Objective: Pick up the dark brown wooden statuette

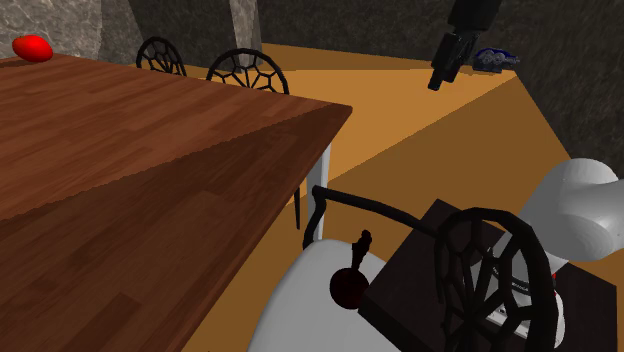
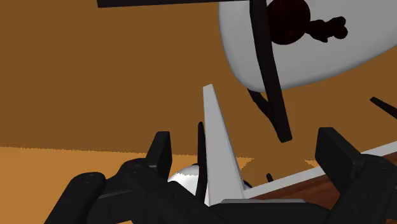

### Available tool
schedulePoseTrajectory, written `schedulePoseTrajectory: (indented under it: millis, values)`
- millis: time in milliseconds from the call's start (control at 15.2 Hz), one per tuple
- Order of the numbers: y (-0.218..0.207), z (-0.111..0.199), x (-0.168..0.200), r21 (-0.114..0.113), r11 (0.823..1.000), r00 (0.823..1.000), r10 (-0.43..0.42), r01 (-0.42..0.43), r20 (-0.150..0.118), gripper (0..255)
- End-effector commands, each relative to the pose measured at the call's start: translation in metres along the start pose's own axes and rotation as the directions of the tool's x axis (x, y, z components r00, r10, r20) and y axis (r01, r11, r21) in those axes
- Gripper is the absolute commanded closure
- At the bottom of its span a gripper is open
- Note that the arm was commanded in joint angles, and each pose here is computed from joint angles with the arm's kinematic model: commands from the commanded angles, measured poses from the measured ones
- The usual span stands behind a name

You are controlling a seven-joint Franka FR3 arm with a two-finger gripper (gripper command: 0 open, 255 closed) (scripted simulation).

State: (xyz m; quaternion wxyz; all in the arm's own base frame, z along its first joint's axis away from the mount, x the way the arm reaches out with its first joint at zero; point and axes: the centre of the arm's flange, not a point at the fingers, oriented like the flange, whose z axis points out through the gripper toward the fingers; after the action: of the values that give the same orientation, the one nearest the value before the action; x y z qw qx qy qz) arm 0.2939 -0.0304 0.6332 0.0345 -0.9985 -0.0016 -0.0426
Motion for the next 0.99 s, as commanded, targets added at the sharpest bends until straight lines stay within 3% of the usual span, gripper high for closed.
schedulePoseTrajectory:
  millis: [0,462,924]
  values:
    - [0.000,0.000,0.000,0.000,1.000,1.000,0.000,0.000,0.000,0]
    - [-0.026,0.086,0.007,0.059,0.991,0.990,0.117,-0.122,0.078,0]
    - [-0.056,0.170,0.011,0.107,0.963,0.960,0.227,-0.246,0.162,0]
